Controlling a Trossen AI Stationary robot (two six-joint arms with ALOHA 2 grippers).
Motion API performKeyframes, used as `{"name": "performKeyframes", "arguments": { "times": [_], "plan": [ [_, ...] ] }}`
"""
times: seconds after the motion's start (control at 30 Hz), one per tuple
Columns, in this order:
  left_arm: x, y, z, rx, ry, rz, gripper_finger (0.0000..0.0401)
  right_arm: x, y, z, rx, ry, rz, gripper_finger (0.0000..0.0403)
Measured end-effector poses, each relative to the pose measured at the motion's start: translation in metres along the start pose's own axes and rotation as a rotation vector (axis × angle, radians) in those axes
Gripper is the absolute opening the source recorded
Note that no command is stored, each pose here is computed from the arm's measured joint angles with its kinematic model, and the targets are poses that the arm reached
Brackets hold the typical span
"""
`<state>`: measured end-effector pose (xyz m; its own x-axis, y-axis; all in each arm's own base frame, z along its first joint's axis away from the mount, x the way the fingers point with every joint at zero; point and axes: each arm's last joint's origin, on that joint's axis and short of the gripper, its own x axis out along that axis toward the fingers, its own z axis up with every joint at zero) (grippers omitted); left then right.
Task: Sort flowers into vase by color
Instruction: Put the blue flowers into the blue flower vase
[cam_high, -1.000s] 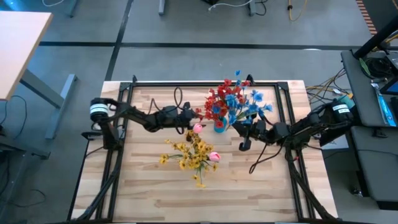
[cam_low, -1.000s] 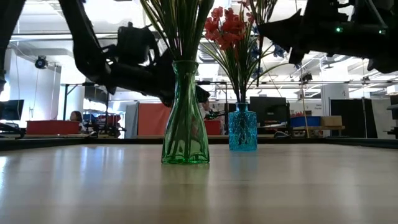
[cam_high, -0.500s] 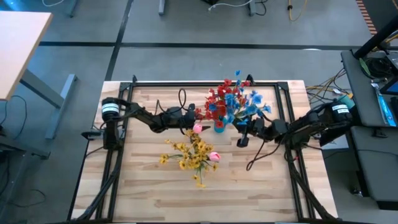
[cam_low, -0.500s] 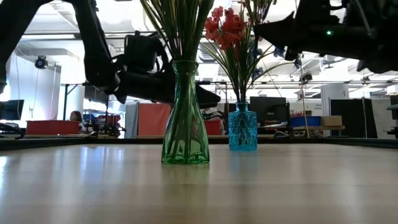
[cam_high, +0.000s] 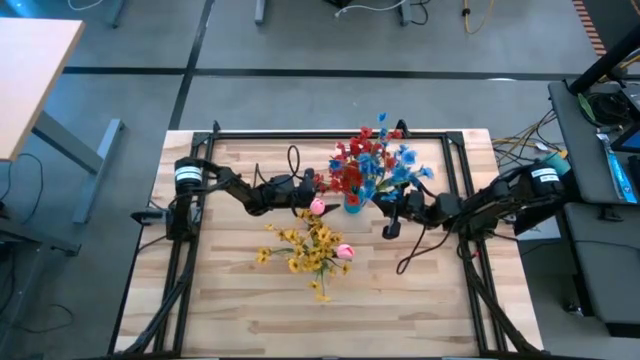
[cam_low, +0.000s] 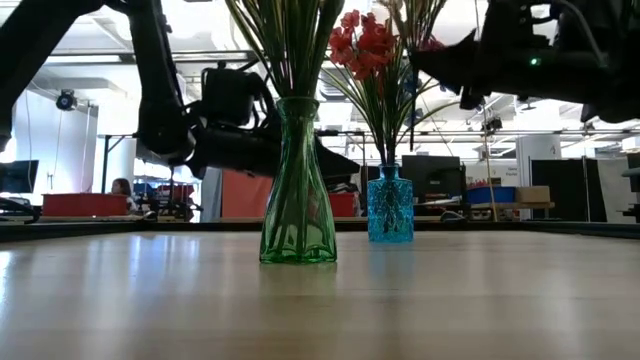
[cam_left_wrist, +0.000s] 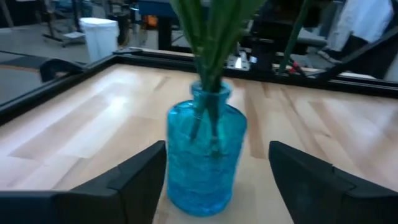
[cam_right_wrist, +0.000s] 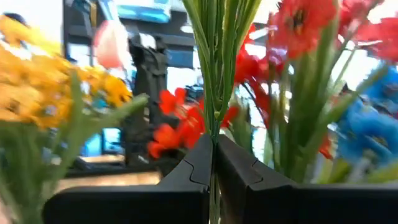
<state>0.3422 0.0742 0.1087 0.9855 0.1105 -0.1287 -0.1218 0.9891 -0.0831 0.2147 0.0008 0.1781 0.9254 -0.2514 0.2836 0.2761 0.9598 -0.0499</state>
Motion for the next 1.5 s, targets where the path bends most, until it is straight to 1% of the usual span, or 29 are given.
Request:
{"name": "performKeyframes", "arguments": {
  "times": [0.1,0.2,0.33,0.5,0.63,0.7,0.8,0.97,1.27,1.5],
  "plan": [
    [0.000,-0.001,0.000,0.004,-0.003,0.033,0.0285,0.000,-0.002,-0.005,-0.024,0.031,-0.047,0.0009],
    [0.000,-0.001,0.000,0.017,-0.012,0.039,0.0300,0.002,-0.003,-0.007,-0.029,0.035,-0.051,0.0009],
    [0.000,-0.001,0.001,0.029,-0.017,0.039,0.0310,0.002,-0.004,-0.007,-0.047,0.037,-0.051,0.0009],
    [0.001,-0.003,0.001,0.004,-0.019,0.035,0.0311,0.002,-0.004,-0.007,-0.052,0.035,-0.052,0.0009],
    [0.006,-0.010,0.001,-0.008,-0.034,0.036,0.0311,0.005,-0.003,-0.005,-0.045,0.022,-0.039,0.0009],
    [0.009,-0.011,-0.005,-0.013,-0.033,0.041,0.0311,0.008,-0.001,-0.003,-0.041,0.005,-0.009,0.0009],
    [0.017,-0.009,-0.012,-0.023,-0.045,0.044,0.0311,0.011,-0.001,-0.001,-0.044,-0.009,-0.002,0.0009],
    [0.024,-0.007,-0.019,-0.019,-0.078,0.058,0.0311,0.012,-0.002,-0.002,-0.068,-0.003,-0.018,0.0009],
    [0.037,-0.006,-0.030,-0.011,-0.065,0.058,0.0311,0.019,-0.006,0.002,-0.100,-0.023,-0.046,0.0009],
    [0.042,-0.005,-0.031,-0.010,-0.093,0.057,0.0311,0.019,-0.006,0.002,-0.105,-0.022,-0.046,0.0009]
  ]
}}
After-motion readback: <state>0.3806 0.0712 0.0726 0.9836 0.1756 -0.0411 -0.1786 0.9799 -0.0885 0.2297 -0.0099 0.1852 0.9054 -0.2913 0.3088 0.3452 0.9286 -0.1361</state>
